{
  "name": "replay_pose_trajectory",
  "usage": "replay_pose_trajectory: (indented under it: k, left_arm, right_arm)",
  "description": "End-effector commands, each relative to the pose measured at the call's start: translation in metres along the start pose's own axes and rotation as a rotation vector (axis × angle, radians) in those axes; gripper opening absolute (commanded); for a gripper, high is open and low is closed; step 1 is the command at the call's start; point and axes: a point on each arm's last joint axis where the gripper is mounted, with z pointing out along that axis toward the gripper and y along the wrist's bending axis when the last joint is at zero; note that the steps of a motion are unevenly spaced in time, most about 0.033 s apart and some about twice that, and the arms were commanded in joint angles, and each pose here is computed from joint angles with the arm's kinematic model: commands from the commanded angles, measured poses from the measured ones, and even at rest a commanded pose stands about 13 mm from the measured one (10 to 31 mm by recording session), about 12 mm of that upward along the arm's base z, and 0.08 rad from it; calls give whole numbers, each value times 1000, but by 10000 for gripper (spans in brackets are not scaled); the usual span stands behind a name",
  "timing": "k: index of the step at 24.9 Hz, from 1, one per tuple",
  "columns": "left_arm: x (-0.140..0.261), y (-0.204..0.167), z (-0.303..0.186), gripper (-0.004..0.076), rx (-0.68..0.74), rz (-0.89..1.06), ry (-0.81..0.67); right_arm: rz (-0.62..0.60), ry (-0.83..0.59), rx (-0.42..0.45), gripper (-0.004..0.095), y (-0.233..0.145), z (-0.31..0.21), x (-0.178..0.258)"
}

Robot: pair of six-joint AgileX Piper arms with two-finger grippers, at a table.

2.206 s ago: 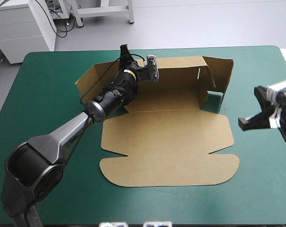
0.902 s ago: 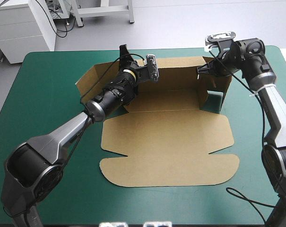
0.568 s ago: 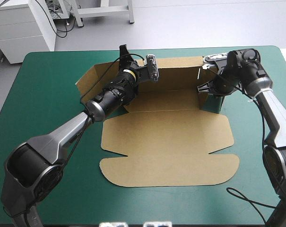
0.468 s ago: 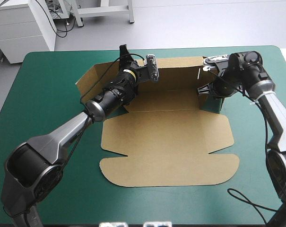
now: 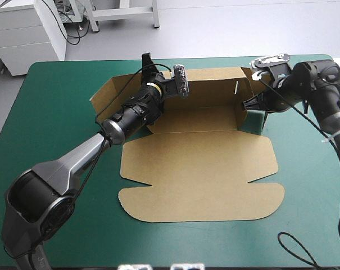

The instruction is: Fold the box

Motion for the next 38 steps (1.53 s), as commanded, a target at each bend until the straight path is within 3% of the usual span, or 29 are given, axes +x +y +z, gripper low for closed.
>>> replay_pose_trajectory:
  k: [1, 6, 10, 19, 30, 38]
  left_arm:
    - [1, 22, -22, -8, -36, -91, -5]
    - [1, 22, -22, -8, -36, -91, -5]
    - [1, 22, -22, -8, -35, -92, -6]
    - [2, 22, -22, -7, -32, -97, 1]
    - [5, 24, -37, 0, 15, -49, 48]
    - [3, 40, -89, -1, 118, 46, -60]
  right_arm:
    - [-28, -162, 19, -14, 4, -58, 4]
    - [-41, -288, 40, -14, 11, -97, 46]
    - [-37, -391, 58, -14, 16, -98, 86]
    - [-13, -447, 39, -14, 28, -84, 174]
    - [-24, -499, 51, -14, 29, -92, 178]
    - [-24, -505, 53, -14, 28, -92, 177]
